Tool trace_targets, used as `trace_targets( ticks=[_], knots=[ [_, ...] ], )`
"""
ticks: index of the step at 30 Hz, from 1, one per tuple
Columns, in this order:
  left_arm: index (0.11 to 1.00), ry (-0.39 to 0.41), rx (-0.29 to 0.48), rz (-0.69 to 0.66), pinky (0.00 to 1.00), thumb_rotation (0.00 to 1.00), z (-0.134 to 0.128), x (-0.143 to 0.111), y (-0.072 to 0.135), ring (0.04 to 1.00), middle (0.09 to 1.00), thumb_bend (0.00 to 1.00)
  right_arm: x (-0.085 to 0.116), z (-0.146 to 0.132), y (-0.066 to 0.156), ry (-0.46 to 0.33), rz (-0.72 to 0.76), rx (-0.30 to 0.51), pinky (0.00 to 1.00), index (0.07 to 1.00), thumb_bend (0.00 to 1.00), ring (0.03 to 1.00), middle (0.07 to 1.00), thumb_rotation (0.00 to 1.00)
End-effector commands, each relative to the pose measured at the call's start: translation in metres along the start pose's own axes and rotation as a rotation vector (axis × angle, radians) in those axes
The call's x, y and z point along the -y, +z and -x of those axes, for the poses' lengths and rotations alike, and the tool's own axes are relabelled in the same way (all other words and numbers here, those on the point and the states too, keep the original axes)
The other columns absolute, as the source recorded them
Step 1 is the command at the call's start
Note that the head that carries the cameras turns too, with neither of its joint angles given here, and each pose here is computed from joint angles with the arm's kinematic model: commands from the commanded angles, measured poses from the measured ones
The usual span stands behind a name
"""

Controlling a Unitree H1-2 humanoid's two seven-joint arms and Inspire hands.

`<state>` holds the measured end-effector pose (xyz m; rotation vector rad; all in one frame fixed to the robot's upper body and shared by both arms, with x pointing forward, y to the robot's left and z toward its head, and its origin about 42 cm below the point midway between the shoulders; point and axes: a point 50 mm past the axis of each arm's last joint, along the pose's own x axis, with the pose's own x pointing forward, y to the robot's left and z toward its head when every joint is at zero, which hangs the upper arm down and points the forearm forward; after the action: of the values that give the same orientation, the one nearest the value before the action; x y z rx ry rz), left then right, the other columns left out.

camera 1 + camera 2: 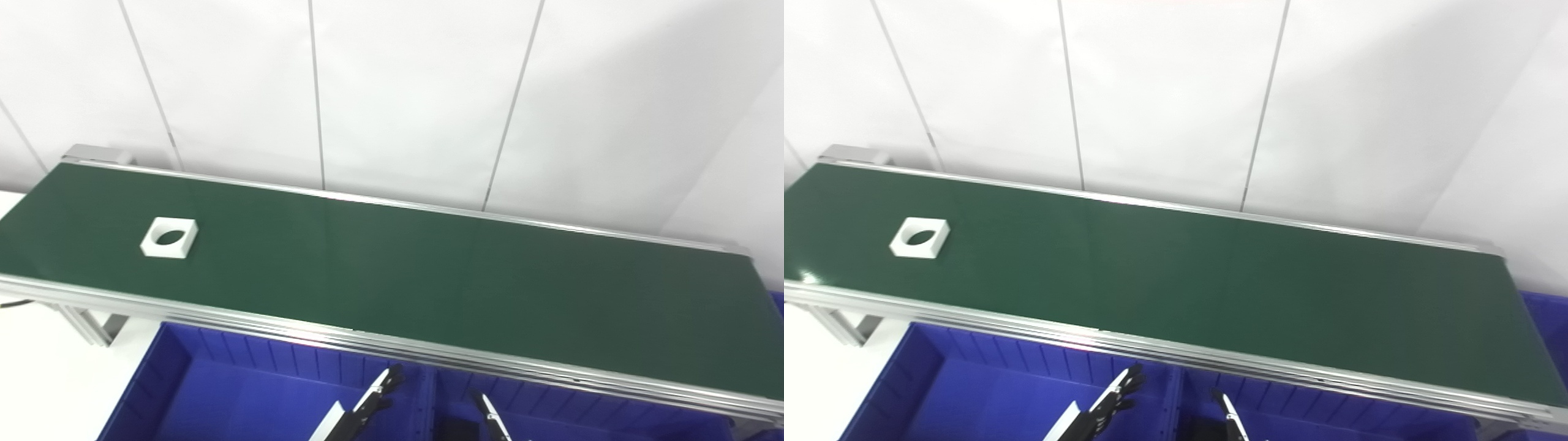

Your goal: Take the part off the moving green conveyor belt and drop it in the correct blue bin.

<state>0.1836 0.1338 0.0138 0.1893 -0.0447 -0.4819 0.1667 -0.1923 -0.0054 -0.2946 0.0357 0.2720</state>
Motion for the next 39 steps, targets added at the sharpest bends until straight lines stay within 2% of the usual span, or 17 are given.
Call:
trace_targets(
  ticks=[1, 24, 31, 39],
  knots=[
    [1.000, 0.012, 0.065, -0.009, 0.90, 0.87, -0.007, -0.003, 0.007, 0.966, 0.958, 1.00, 0.004, -0.003, 0.008, -0.016, -0.015, 0.070, 1.00, 0.981, 1.00, 1.000, 0.992, 0.98],
    [0.998, 0.013, 0.063, -0.024, 0.90, 0.84, -0.015, 0.010, 0.004, 0.946, 0.942, 0.99, 0.013, 0.002, 0.001, -0.016, -0.013, 0.044, 1.00, 1.000, 0.99, 1.000, 1.000, 0.99],
    [0.989, 0.014, 0.069, -0.026, 0.89, 0.84, -0.015, 0.010, 0.005, 0.946, 0.936, 1.00, 0.013, 0.002, 0.002, -0.019, -0.010, 0.048, 1.00, 1.000, 0.97, 1.000, 1.000, 0.98],
    [0.984, 0.027, 0.093, -0.033, 0.89, 0.84, -0.012, 0.005, 0.010, 0.942, 0.930, 1.00, 0.011, -0.002, 0.003, -0.017, -0.032, 0.048, 1.00, 1.000, 0.99, 1.000, 1.000, 0.98]
  ],
)
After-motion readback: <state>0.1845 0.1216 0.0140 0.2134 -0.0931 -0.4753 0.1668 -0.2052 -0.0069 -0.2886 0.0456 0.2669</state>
